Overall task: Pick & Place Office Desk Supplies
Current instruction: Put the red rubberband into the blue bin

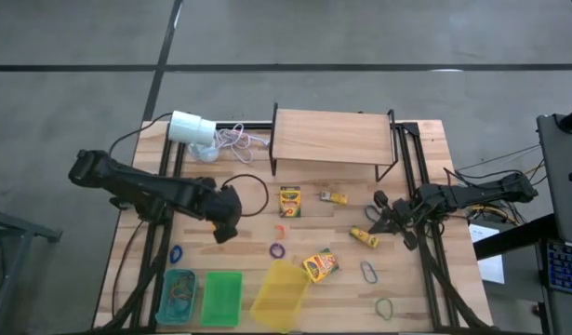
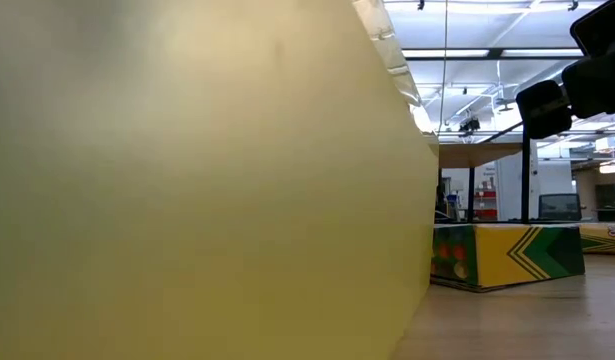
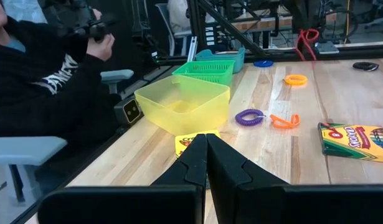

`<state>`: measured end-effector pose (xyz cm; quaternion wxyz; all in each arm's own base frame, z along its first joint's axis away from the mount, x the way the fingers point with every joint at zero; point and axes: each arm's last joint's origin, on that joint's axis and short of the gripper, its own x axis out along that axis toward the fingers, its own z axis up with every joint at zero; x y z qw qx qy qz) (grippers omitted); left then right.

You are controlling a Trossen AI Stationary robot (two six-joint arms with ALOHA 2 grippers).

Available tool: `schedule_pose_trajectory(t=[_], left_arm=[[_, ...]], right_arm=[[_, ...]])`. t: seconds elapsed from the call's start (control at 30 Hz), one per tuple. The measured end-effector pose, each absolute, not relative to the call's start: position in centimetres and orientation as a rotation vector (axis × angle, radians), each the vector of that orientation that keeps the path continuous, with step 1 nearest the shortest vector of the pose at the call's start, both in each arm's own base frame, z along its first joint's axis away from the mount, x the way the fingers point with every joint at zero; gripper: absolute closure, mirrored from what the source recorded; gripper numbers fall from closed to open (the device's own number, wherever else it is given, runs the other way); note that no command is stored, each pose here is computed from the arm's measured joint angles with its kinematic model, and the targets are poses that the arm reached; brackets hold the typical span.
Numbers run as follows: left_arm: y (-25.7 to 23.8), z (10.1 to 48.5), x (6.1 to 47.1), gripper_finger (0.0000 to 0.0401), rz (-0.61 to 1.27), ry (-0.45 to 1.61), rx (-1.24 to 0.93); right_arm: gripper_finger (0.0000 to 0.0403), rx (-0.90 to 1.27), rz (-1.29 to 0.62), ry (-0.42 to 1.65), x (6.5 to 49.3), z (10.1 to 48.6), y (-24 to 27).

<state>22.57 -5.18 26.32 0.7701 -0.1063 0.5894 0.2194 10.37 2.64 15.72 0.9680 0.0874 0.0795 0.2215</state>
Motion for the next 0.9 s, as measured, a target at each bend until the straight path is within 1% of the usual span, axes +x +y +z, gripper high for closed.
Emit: schedule_pose_trajectory(t=[0.2,0.47,0.63,0.9], left_arm=[[-5.5,27.6,21.4,0.04,0.647,1.323,-0.397],[-7.0,29.2,20.0,0.04,0.816,1.415,-0.701],[-8.4,29.4,19.3,0.04,0.824,1.524,-0.877],[-11.2,29.5,17.9,0.04,0.918,1.706,-1.126]], right_arm=[[0.0394,0.177,0.448,0.16,10.4,15.7,2.6],[0.0394,0.177,0.448,0.161,10.4,15.7,2.6],[0.0394,0.177,0.448,0.161,10.4,15.7,2.6],[0.0394,0.177,0.448,0.161,10.4,15.7,2.6]])
